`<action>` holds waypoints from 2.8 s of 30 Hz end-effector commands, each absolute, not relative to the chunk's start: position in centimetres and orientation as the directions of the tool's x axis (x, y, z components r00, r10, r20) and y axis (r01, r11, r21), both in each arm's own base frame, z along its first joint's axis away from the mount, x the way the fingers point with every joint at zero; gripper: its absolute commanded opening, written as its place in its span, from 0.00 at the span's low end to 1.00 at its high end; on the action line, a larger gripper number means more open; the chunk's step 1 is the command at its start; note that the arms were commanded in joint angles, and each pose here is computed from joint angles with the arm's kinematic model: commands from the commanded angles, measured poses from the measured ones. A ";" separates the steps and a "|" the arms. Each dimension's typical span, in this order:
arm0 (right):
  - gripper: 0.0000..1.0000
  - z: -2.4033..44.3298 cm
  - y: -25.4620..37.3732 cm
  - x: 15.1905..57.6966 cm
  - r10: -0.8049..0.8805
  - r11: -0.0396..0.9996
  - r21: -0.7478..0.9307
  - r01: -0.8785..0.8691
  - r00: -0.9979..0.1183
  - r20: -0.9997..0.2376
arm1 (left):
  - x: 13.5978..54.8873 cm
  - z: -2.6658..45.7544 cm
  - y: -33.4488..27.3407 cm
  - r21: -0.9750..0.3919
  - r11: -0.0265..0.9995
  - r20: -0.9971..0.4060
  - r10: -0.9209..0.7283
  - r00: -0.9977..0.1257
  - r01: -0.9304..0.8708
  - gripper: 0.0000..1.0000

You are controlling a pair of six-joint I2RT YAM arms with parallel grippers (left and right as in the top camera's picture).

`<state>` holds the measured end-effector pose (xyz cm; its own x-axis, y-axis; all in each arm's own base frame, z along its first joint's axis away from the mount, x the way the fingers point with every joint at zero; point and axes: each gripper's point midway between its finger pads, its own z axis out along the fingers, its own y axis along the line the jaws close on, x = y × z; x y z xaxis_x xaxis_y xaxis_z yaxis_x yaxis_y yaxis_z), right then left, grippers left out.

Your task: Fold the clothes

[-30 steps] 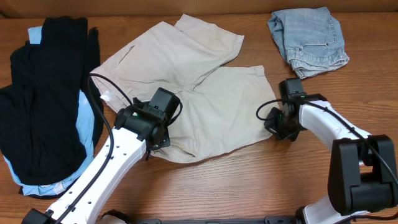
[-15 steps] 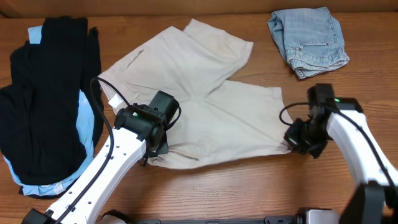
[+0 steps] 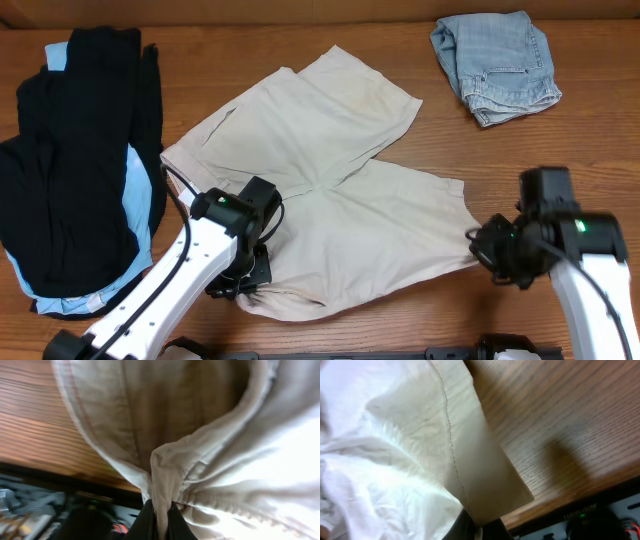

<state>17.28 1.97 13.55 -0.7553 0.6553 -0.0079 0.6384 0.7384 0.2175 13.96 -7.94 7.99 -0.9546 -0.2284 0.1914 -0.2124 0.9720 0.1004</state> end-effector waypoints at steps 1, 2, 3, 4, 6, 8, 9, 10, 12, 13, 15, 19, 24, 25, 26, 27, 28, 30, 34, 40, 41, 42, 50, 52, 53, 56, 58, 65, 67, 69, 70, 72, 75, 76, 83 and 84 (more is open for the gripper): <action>0.04 15.4 1.9 16.7 0.666 0.730 0.280 0.624 -0.741 -0.087 | 12.9 9.5 -10.1 -0.049 0.966 0.213 -0.240 -0.947 -0.256 0.04; 0.04 16.1 2.0 16.2 0.666 0.730 0.296 0.616 -0.738 -0.109 | 12.7 9.9 -10.1 -0.061 0.963 0.202 -0.246 -0.948 -0.263 0.04; 0.04 16.7 2.0 15.9 0.666 0.731 0.311 0.608 -0.735 -0.129 | 12.4 10.4 -10.0 -0.066 0.958 0.187 -0.262 -0.947 -0.279 0.04; 0.04 17.3 2.0 15.5 0.666 0.731 0.322 0.601 -0.732 -0.145 | 12.1 10.9 -9.9 -0.074 0.953 0.173 -0.278 -0.945 -0.294 0.04; 0.04 18.7 2.0 14.9 0.665 0.732 0.346 0.586 -0.724 -0.180 | 11.4 11.9 -9.7 -0.099 0.940 0.141 -0.310 -0.940 -0.325 0.04; 0.04 20.3 1.8 14.5 0.666 0.735 0.360 0.575 -0.711 -0.225 | 10.4 13.1 -9.5 -0.141 0.926 0.108 -0.337 -0.935 -0.350 0.04; 0.04 20.9 1.6 14.4 0.667 0.736 0.361 0.573 -0.704 -0.243 | 10.0 13.5 -9.4 -0.158 0.921 0.094 -0.345 -0.934 -0.357 0.04; 0.04 21.8 1.3 14.3 0.668 0.738 0.360 0.571 -0.696 -0.265 | 9.5 14.0 -9.3 -0.182 0.913 0.078 -0.357 -0.931 -0.366 0.04; 0.04 23.6 0.9 14.4 0.668 0.740 0.366 0.564 -0.675 -0.311 | 8.6 14.8 -9.0 -0.230 0.897 0.049 -0.376 -0.925 -0.377 0.04; 0.04 24.3 0.7 14.7 0.668 0.741 0.372 0.559 -0.666 -0.331 | 8.4 15.1 -8.9 -0.252 0.889 0.032 -0.386 -0.922 -0.381 0.04; 0.04 25.7 0.3 15.7 0.667 0.744 0.382 0.548 -0.642 -0.378 | 8.5 15.6 -8.2 -0.278 0.877 -0.025 -0.415 -0.909 -0.393 0.04; 0.04 26.9 0.0 19.8 0.636 0.771 0.404 0.493 -0.629 -0.447 | 9.9 15.9 -6.1 -0.254 0.860 -0.156 -0.487 -0.859 -0.442 0.04; 0.04 26.9 0.6 27.3 0.574 0.814 0.433 0.387 -0.650 -0.499 | 13.8 16.8 -5.0 -0.243 0.852 -0.333 -0.522 -0.785 -0.463 0.04; 0.04 26.7 0.8 28.9 0.561 0.822 0.438 0.365 -0.655 -0.507 | 14.6 17.0 -4.9 -0.244 0.850 -0.367 -0.527 -0.766 -0.467 0.04; 0.04 26.4 1.0 30.5 0.552 0.827 0.442 0.348 -0.656 -0.515 | 15.4 17.3 -4.6 -0.241 0.847 -0.401 -0.532 -0.746 -0.474 0.04; 0.04 26.2 1.3 32.0 0.534 0.836 0.446 0.320 -0.661 -0.527 | 16.3 17.5 -4.3 -0.234 0.844 -0.437 -0.535 -0.723 -0.482 0.04; 0.04 25.9 1.7 33.6 0.523 0.841 0.451 0.298 -0.661 -0.539 | 17.0 17.8 -3.9 -0.223 0.839 -0.475 -0.538 -0.696 -0.497 0.04; 0.04 25.2 2.4 36.6 0.504 0.850 0.457 0.260 -0.654 -0.564 | 18.4 18.2 -2.8 -0.197 0.816 -0.542 -0.553 -0.633 -0.543 0.04; 0.04 23.5 4.8 41.6 0.450 0.870 0.463 0.170 -0.654 -0.607 | 20.2 18.4 -1.1 -0.117 0.772 -0.641 -0.539 -0.546 -0.625 0.04; 0.04 19.4 8.6 46.2 0.401 0.881 0.464 0.097 -0.674 -0.621 | 23.2 17.7 0.8 -0.039 0.692 -0.715 -0.523 -0.463 -0.721 0.04; 0.04 18.8 9.1 46.9 0.395 0.881 0.466 0.084 -0.671 -0.627 | 24.0 17.4 1.1 -0.037 0.672 -0.724 -0.528 -0.444 -0.739 0.04; 0.04 18.3 9.6 47.6 0.391 0.881 0.467 0.073 -0.669 -0.633 | 24.6 17.1 1.3 -0.036 0.658 -0.728 -0.533 -0.431 -0.752 0.04; 0.04 14.9 12.5 51.1 0.369 0.878 0.478 0.005 -0.643 -0.671 | 30.8 13.3 4.6 -0.061 0.523 -0.744 -0.592 -0.310 -0.850 0.04; 0.04 14.6 13.2 51.8 0.364 0.877 0.480 -0.016 -0.628 -0.687 | 32.6 12.5 5.3 -0.082 0.514 -0.751 -0.595 -0.286 -0.854 0.04; 0.04 14.5 13.5 52.2 0.364 0.878 0.478 -0.022 -0.619 -0.696 | 33.4 12.2 5.6 -0.097 0.512 -0.753 -0.599 -0.273 -0.853 0.04; 0.04 14.2 14.4 53.1 0.362 0.881 0.472 -0.040 -0.587 -0.725 | 35.7 11.5 6.0 -0.146 0.522 -0.751 -0.612 -0.250 -0.840 0.04; 0.04 13.9 15.0 53.4 0.360 0.878 0.475 -0.055 -0.578 -0.733 | 36.7 11.1 6.0 -0.167 0.531 -0.748 -0.617 -0.244 -0.831 0.13; 1.00 12.4 16.0 53.5 0.347 0.882 0.467 -0.058 -0.593 -0.727 | 38.2 11.7 6.2 -0.134 0.596 -0.783 -0.553 -0.284 -0.792 1.00; 1.00 12.1 15.4 53.1 0.346 0.886 0.462 -0.036 -0.611 -0.712 | 38.6 12.2 6.2 -0.088 0.638 -0.793 -0.510 -0.334 -0.765 1.00; 1.00 11.8 14.0 52.3 0.350 0.892 0.451 0.006 -0.641 -0.683 | 39.1 12.7 5.9 -0.052 0.688 -0.784 -0.477 -0.397 -0.723 1.00; 1.00 11.6 13.2 51.9 0.353 0.895 0.444 0.031 -0.657 -0.666 | 39.3 12.9 5.7 -0.047 0.706 -0.775 -0.472 -0.420 -0.707 1.00; 1.00 11.1 11.4 50.7 0.363 0.900 0.427 0.088 -0.692 -0.623 | 39.5 13.4 5.4 -0.050 0.733 -0.751 -0.475 -0.458 -0.678 1.00; 1.00 9.6 9.0 48.9 0.380 0.903 0.394 0.171 -0.746 -0.547 | 39.8 14.4 4.8 -0.033 0.786 -0.715 -0.450 -0.535 -0.618 1.00; 1.00 8.9 8.5 48.2 0.383 0.904 0.381 0.195 -0.765 -0.518 | 39.9 14.6 4.4 -0.019 0.807 -0.704 -0.430 -0.564 -0.591 1.00; 0.98 6.1 8.6 46.3 0.323 0.925 0.334 0.181 -0.837 -0.441 | 39.5 14.6 2.7 0.031 0.893 -0.641 -0.328 -0.694 -0.450 1.00; 0.95 5.7 8.9 46.2 0.319 0.925 0.336 0.178 -0.844 -0.432 | 39.4 14.4 2.6 0.027 0.896 -0.629 -0.329 -0.704 -0.443 1.00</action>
